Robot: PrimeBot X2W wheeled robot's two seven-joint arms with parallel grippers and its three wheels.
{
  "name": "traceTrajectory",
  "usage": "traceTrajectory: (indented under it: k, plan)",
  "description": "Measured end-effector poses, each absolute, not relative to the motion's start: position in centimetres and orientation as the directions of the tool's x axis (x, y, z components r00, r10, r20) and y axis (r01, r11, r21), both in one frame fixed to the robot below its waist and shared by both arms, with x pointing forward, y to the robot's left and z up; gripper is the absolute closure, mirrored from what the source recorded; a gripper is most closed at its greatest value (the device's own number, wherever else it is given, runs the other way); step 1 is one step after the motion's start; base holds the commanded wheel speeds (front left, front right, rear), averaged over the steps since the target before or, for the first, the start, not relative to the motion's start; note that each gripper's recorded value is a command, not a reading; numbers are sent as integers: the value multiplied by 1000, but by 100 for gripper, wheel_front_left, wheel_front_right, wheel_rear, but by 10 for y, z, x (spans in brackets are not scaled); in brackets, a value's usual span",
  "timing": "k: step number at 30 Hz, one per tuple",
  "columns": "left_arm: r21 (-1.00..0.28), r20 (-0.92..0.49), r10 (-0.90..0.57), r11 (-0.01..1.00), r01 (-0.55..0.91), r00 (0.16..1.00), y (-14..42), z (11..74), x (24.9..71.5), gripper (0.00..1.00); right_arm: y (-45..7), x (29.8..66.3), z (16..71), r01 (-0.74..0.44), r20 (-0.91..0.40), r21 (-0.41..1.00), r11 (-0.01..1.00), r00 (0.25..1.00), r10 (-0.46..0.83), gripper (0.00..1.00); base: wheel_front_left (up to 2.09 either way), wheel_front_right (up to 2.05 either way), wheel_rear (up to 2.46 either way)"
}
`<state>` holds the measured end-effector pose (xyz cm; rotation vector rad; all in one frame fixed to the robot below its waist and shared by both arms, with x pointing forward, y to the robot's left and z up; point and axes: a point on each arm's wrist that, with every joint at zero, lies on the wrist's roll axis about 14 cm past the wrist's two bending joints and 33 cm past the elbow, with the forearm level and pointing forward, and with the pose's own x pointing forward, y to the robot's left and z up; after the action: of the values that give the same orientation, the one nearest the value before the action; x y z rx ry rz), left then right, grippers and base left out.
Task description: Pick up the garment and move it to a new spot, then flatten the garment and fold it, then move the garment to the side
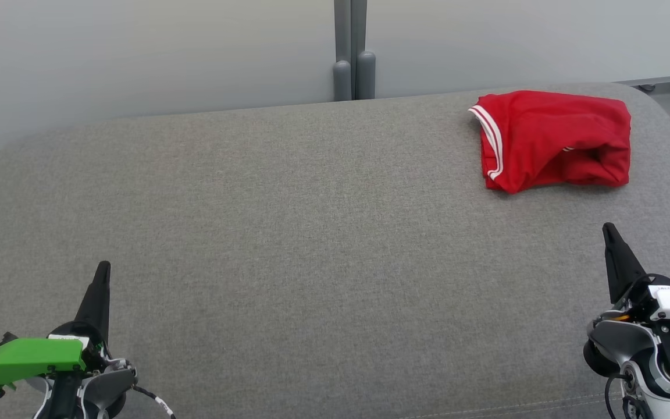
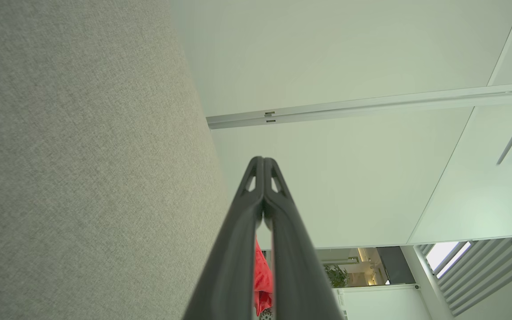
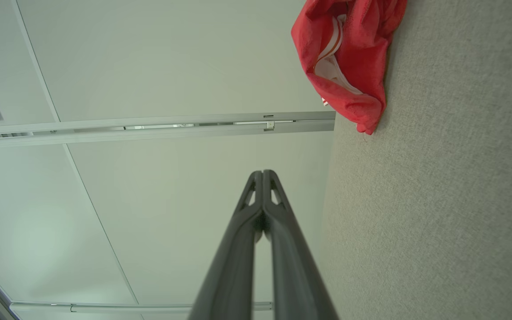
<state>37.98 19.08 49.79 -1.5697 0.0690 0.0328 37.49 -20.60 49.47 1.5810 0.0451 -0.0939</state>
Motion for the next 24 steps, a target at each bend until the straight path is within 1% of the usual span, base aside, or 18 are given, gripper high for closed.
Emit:
traceTrajectory:
  k: [24]
  plan:
    - [-998, -69, -24, 1, -69, 997, 191, 498, 380, 100, -206, 376, 496, 84, -84, 996, -14, 996, -31, 100, 0, 0, 0]
